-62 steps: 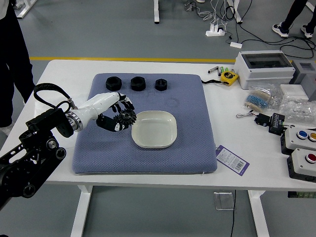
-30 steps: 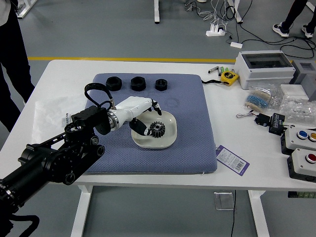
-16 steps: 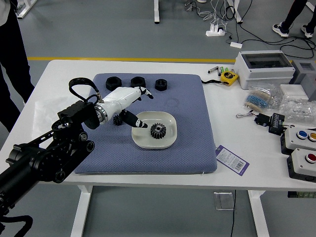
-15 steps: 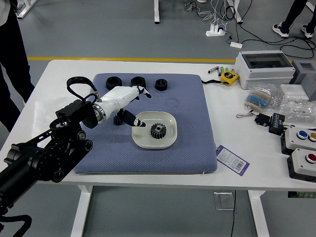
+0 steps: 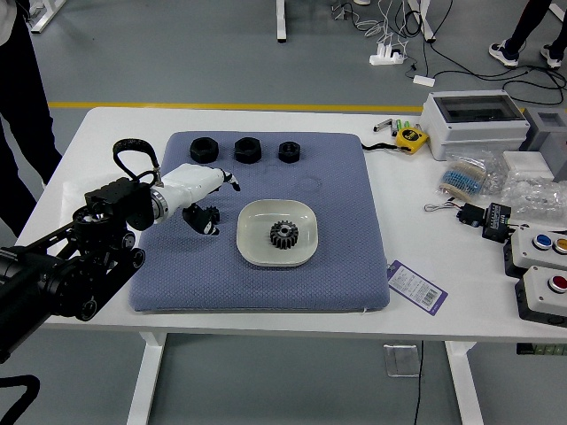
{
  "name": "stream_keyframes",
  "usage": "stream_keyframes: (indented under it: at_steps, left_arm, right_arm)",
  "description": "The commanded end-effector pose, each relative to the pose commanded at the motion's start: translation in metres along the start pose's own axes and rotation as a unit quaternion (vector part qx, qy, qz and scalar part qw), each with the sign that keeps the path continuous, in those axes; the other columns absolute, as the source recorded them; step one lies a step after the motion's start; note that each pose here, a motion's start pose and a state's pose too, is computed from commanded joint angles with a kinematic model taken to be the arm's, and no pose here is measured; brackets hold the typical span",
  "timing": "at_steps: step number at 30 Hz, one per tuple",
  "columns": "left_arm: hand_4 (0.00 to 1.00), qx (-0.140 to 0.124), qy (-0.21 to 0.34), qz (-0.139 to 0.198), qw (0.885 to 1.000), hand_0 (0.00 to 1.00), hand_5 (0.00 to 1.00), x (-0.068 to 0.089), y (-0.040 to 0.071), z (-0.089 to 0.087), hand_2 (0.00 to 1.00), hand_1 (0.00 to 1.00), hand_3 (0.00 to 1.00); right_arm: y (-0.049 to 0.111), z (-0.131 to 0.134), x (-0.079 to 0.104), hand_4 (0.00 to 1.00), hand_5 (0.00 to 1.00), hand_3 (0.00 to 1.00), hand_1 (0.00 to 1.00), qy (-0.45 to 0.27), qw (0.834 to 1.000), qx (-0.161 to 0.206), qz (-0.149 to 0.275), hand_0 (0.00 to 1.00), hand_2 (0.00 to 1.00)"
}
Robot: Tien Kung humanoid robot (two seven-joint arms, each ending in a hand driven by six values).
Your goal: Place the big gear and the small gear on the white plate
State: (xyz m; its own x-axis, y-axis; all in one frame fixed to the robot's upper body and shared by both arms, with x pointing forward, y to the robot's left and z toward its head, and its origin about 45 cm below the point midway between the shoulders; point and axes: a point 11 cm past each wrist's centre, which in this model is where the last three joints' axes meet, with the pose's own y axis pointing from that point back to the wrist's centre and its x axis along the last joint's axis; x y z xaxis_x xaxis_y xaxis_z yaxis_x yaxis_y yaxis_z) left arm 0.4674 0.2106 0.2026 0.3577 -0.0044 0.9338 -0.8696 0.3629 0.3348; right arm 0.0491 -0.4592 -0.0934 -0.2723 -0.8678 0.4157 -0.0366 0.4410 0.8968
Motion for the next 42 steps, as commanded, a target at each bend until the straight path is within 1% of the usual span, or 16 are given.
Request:
stream_keyframes:
  at_steps: [1, 2, 7, 8, 13, 14, 19, 20, 21, 33, 42]
  left_arm:
    - [0.900, 0.001, -0.002, -0.002, 1.000, 0.633, 0.002, -0.001, -0.001, -0.001, 0.823, 0.717, 0.781]
    - [0.870, 0.002, -0.003, -0.003, 1.000, 0.623, 0.002, -0.002, -0.001, -0.001, 0.778, 0.693, 0.743]
    - [0.870, 0.009, -0.006, -0.001, 1.000, 0.623, 0.002, -0.003, -0.003, -0.005, 0.778, 0.693, 0.743]
    - [0.826, 0.010, -0.006, 0.000, 1.000, 0.603, 0.002, -0.003, -0.004, -0.005, 0.756, 0.668, 0.686]
    - [0.826, 0.023, -0.012, -0.004, 1.000, 0.603, 0.002, -0.003, -0.006, -0.014, 0.756, 0.668, 0.686]
    - [0.786, 0.023, -0.012, -0.003, 1.000, 0.585, 0.002, -0.003, -0.006, -0.014, 0.736, 0.638, 0.630]
    - [0.786, 0.042, -0.006, -0.013, 0.999, 0.585, 0.002, -0.008, -0.008, -0.024, 0.736, 0.638, 0.630]
    - [0.741, 0.043, -0.006, -0.013, 0.999, 0.544, 0.002, -0.009, -0.008, -0.025, 0.656, 0.597, 0.611]
    - [0.741, 0.044, -0.005, -0.011, 0.999, 0.544, 0.002, -0.009, -0.008, -0.025, 0.656, 0.597, 0.611]
    - [0.747, 0.048, 0.006, -0.017, 0.999, 0.545, 0.002, -0.014, -0.010, -0.026, 0.647, 0.584, 0.599]
    - [0.740, 0.041, 0.023, -0.015, 0.999, 0.544, 0.002, -0.015, -0.011, -0.021, 0.644, 0.582, 0.595]
  right_arm:
    - [0.000, 0.000, 0.000, 0.799, 0.718, 0.584, 0.659, 0.000, 1.000, 0.000, 0.000, 0.682, 0.737]
    - [0.000, -0.001, 0.000, 0.799, 0.718, 0.584, 0.659, -0.001, 1.000, 0.000, 0.000, 0.682, 0.736]
    - [0.000, -0.003, 0.000, 0.799, 0.718, 0.584, 0.659, 0.000, 1.000, 0.002, -0.001, 0.682, 0.736]
    - [0.000, -0.003, 0.000, 0.799, 0.718, 0.583, 0.659, 0.000, 1.000, 0.003, -0.001, 0.682, 0.736]
    - [0.001, -0.009, 0.000, 0.799, 0.718, 0.583, 0.659, 0.001, 1.000, 0.007, -0.001, 0.682, 0.736]
    - [0.001, -0.009, 0.000, 0.799, 0.717, 0.583, 0.659, 0.001, 1.000, 0.007, -0.001, 0.682, 0.736]
    - [0.001, -0.012, 0.000, 0.799, 0.717, 0.583, 0.659, -0.002, 1.000, 0.009, -0.001, 0.682, 0.736]
    - [0.001, -0.012, 0.000, 0.799, 0.717, 0.583, 0.659, -0.003, 1.000, 0.009, -0.001, 0.683, 0.736]
    - [0.001, -0.012, 0.000, 0.799, 0.717, 0.583, 0.659, -0.002, 1.000, 0.009, -0.001, 0.683, 0.736]
    - [0.001, -0.013, -0.001, 0.799, 0.716, 0.583, 0.659, 0.001, 1.000, 0.010, -0.001, 0.683, 0.737]
    - [0.001, -0.013, -0.001, 0.799, 0.717, 0.583, 0.659, 0.000, 1.000, 0.010, -0.001, 0.683, 0.737]
